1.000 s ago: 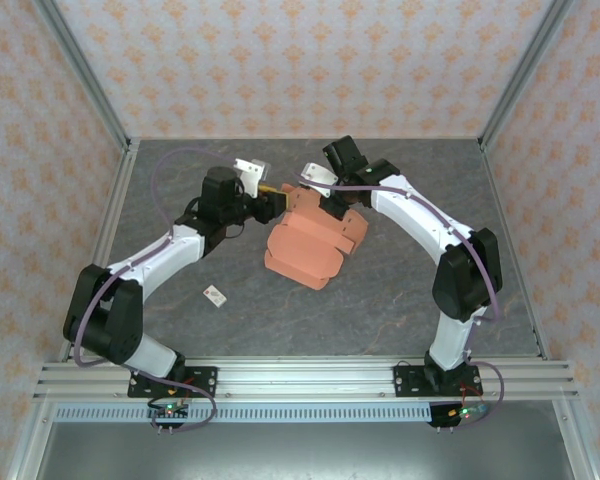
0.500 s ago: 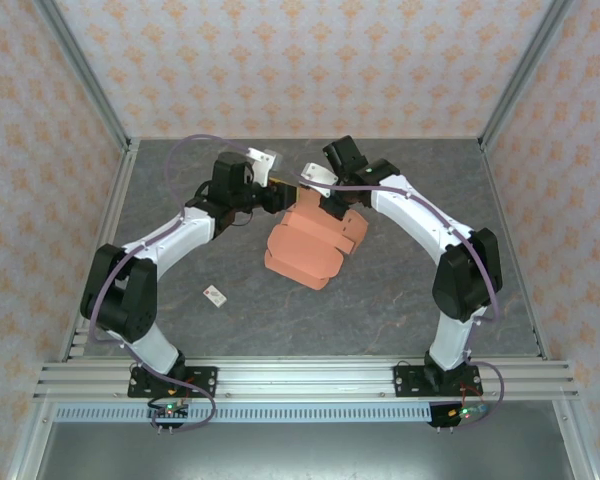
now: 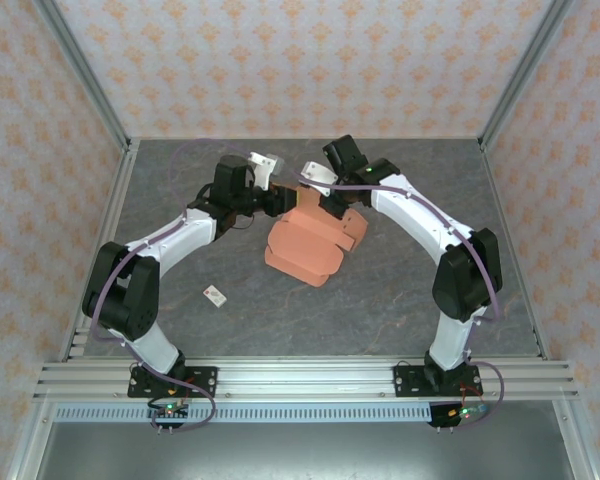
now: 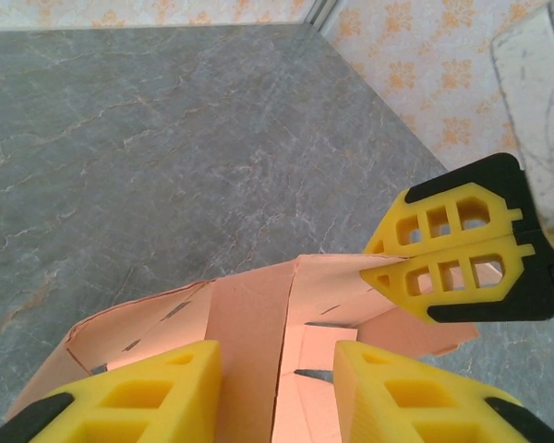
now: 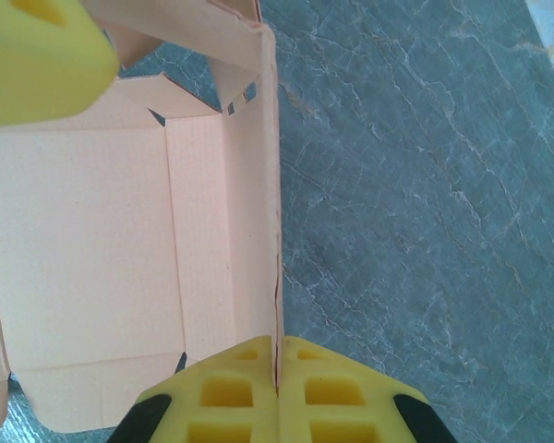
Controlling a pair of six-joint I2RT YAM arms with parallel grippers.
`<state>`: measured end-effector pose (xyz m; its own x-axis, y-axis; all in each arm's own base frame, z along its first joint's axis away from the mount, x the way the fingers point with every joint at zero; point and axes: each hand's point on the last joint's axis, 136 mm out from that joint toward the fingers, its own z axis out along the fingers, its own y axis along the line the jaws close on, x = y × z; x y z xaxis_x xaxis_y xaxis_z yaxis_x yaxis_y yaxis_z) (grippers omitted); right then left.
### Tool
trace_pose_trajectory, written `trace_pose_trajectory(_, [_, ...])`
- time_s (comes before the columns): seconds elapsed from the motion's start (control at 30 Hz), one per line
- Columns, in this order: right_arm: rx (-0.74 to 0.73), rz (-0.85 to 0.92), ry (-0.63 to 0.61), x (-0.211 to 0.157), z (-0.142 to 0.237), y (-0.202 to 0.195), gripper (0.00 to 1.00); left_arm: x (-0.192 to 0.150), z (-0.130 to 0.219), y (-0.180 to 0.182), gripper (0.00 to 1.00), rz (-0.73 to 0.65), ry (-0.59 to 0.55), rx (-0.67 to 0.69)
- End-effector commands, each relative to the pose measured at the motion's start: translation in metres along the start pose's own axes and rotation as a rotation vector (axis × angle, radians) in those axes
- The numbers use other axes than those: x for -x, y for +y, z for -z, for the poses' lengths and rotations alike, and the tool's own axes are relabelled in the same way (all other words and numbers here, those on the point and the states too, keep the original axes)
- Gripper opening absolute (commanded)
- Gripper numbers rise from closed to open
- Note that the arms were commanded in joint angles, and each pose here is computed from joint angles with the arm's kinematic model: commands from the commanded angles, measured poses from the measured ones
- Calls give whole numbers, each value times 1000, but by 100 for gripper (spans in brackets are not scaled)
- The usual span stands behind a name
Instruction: Fold the paper box
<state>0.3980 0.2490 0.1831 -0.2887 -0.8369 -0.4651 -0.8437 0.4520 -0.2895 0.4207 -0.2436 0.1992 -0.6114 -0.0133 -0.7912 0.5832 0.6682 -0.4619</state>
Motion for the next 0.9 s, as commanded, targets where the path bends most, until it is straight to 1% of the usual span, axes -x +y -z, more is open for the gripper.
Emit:
trace_pose_trajectory(0.0, [-21,-12,-22,10,9,-5,0,1,-4,-13,37,-2,-21,-49])
trace_pose_trajectory(0.57, [2,-16,-40,14,6,2,0,6,-24,-20,37,21,-40,-84])
trace_pose_trajectory(0.7, [-12,-14,-20,10,4,0,0,7,-20,-22,38,16,-43,-86])
trace_pose_trajectory(0.87, [-42,-18,-7,4,8,-8,0,2,-6,-17,40,-8,-36,-31])
